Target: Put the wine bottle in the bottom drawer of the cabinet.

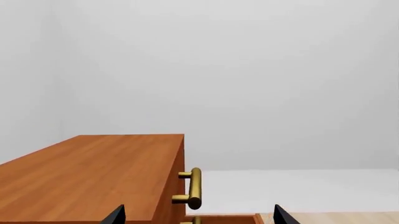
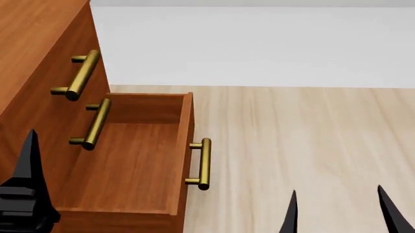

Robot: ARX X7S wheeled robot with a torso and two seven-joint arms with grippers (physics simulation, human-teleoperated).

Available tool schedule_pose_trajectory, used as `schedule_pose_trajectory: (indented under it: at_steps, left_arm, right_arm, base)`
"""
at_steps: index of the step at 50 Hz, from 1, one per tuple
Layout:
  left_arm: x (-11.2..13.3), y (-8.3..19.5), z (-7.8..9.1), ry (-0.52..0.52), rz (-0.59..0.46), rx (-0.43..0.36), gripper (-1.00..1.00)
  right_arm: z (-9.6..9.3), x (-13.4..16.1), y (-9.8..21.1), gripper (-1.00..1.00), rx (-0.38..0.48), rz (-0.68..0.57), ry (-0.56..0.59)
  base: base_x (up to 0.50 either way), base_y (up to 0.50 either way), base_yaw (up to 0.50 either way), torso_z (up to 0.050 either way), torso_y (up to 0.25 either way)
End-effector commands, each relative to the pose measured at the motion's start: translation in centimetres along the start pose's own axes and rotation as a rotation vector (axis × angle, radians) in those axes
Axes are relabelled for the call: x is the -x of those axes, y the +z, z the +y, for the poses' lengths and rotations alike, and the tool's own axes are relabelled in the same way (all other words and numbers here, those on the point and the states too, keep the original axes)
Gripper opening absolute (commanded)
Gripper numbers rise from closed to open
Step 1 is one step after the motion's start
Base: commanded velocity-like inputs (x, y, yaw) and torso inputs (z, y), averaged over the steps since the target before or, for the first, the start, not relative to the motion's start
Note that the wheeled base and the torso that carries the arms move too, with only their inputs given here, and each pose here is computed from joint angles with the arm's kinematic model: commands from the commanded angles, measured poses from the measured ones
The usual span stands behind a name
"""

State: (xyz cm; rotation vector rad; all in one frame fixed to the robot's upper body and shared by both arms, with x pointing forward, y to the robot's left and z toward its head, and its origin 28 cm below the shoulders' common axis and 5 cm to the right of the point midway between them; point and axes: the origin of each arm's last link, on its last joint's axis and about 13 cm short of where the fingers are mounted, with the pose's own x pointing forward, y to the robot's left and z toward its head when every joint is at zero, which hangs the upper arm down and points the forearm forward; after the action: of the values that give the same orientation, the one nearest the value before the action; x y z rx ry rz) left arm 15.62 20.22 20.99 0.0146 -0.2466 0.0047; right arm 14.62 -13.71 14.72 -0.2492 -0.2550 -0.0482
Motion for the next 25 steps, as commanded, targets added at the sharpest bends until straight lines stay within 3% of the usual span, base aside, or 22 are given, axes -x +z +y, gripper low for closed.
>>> schedule_pose_trajectory:
  at_steps: [1,25]
  left_arm:
    - [0.0,0.0,0.0,0.000,-0.003,-0.001,1.00]
    - [-0.1,-0.2,0.0,0.003,0.002,0.007,1.00]
  right_arm:
    - [-1.1,0.9,-0.3,1.00,0.030,0.022,-0.044]
    - [-3.1,1.9,-2.1,1.00,0.047,0.067,-0.160]
  base:
    - [0.00,0.00,0.00,0.000,0.000]
    - [0.00,0.00,0.00,0.000,0.000]
